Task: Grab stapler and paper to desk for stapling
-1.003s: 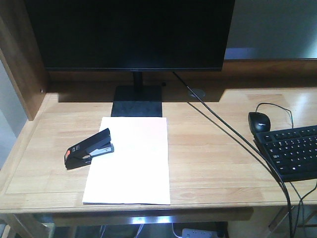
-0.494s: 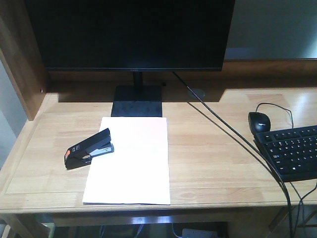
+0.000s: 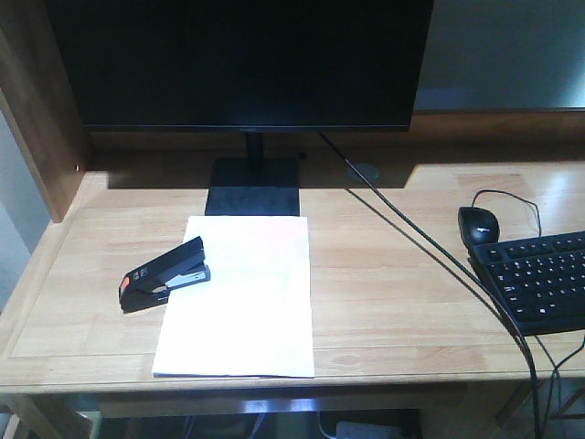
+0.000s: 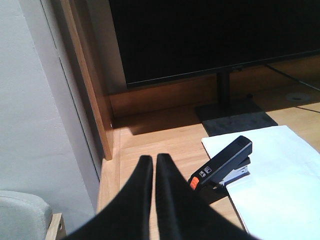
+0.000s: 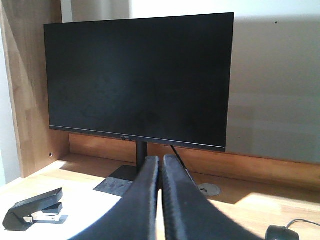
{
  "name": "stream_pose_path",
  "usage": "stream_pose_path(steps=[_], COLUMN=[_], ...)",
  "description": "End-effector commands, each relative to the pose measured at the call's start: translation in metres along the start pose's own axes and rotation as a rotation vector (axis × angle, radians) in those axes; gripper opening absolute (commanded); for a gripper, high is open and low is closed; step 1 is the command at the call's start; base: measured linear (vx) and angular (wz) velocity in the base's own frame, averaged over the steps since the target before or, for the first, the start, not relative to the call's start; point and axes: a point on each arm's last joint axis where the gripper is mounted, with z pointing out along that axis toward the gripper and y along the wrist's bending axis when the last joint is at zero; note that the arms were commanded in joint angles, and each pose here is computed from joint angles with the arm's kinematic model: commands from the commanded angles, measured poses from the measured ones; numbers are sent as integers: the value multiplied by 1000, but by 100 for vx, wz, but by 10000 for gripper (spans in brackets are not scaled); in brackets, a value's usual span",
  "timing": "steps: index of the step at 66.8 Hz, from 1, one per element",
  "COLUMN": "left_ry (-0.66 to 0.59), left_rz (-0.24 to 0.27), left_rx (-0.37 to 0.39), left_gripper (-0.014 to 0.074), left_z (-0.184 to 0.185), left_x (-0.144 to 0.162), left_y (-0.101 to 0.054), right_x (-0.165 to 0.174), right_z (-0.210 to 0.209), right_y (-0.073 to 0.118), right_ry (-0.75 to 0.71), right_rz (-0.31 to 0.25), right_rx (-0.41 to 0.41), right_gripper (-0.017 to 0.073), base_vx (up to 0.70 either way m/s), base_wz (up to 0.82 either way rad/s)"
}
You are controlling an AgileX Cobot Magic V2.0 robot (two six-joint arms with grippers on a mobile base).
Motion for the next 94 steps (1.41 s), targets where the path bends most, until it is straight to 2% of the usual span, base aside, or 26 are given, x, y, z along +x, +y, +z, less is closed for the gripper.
stream_pose_path(steps=[1, 10, 22, 94], left_ry=[-121, -182, -186, -177], left_rz=[-29, -60, -117, -121], left_rx=[-14, -26, -20, -19], left_gripper=[-7, -7, -7, -7], left_z=[3, 13, 21, 21], left_x=[4, 37, 59, 59], left_y=[0, -4, -7, -7], right_x=[-11, -11, -11, -11], right_z=[0, 0, 0, 0], right_y=[3, 3, 3, 3], right_ry=[-47, -47, -47, -47], right_rz=[-16, -16, -16, -16], right_rx=[-27, -27, -27, -27], right_gripper=[-10, -10, -10, -10], base_vx=[0, 0, 0, 0], base_wz=[0, 0, 0, 0])
